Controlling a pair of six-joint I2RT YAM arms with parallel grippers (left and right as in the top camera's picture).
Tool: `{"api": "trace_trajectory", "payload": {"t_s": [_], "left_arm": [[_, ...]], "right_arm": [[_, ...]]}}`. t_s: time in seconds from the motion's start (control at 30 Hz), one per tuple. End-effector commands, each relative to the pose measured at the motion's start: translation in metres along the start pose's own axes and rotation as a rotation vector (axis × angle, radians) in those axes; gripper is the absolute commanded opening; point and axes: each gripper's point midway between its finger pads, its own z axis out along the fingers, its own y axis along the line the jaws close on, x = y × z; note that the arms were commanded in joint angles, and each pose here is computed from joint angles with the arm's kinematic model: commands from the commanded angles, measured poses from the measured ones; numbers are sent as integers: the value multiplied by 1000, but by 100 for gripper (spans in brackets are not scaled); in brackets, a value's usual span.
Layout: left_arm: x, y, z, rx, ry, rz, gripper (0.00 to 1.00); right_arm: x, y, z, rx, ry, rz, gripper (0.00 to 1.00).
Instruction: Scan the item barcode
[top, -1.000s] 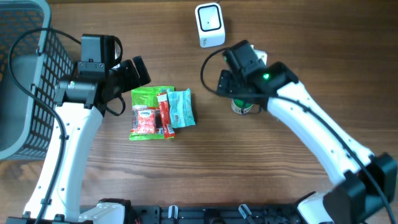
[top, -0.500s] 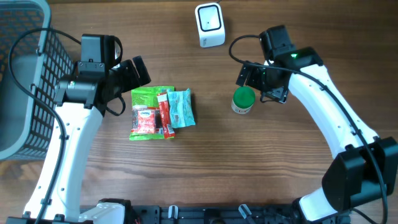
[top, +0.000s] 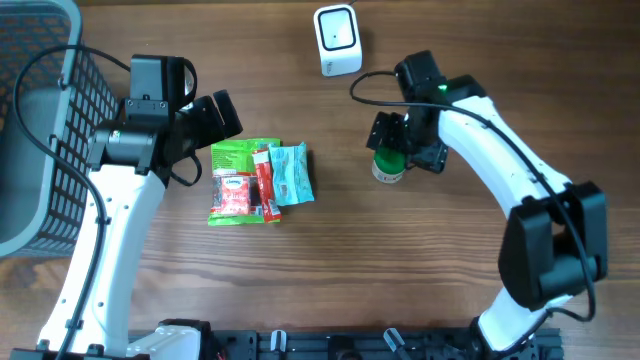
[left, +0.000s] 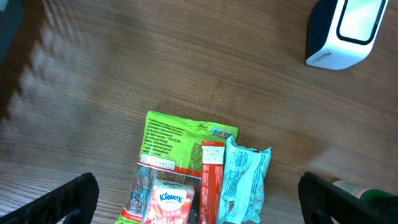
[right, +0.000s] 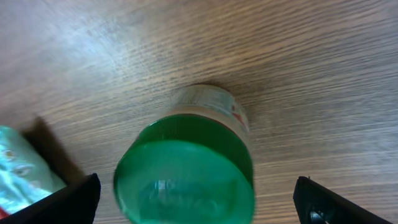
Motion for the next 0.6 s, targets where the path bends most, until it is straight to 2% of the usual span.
{"api": "trace_trajectory", "payload": {"t_s": [0.0, 0.3, 0.47, 0.57], "left_arm": [[-5, 3, -3, -10, -17, 7, 100], [-5, 3, -3, -10, -17, 7, 100], [-5, 3, -3, -11, -17, 7, 100], [-5, 3, -3, -10, -17, 7, 100]], "right_arm": [[9, 5, 21, 21, 47, -36, 100], [10, 6, 32, 51, 45, -57, 98], [6, 1, 32, 83, 21, -66, 94], [6, 1, 32, 83, 21, -91, 88]]}}
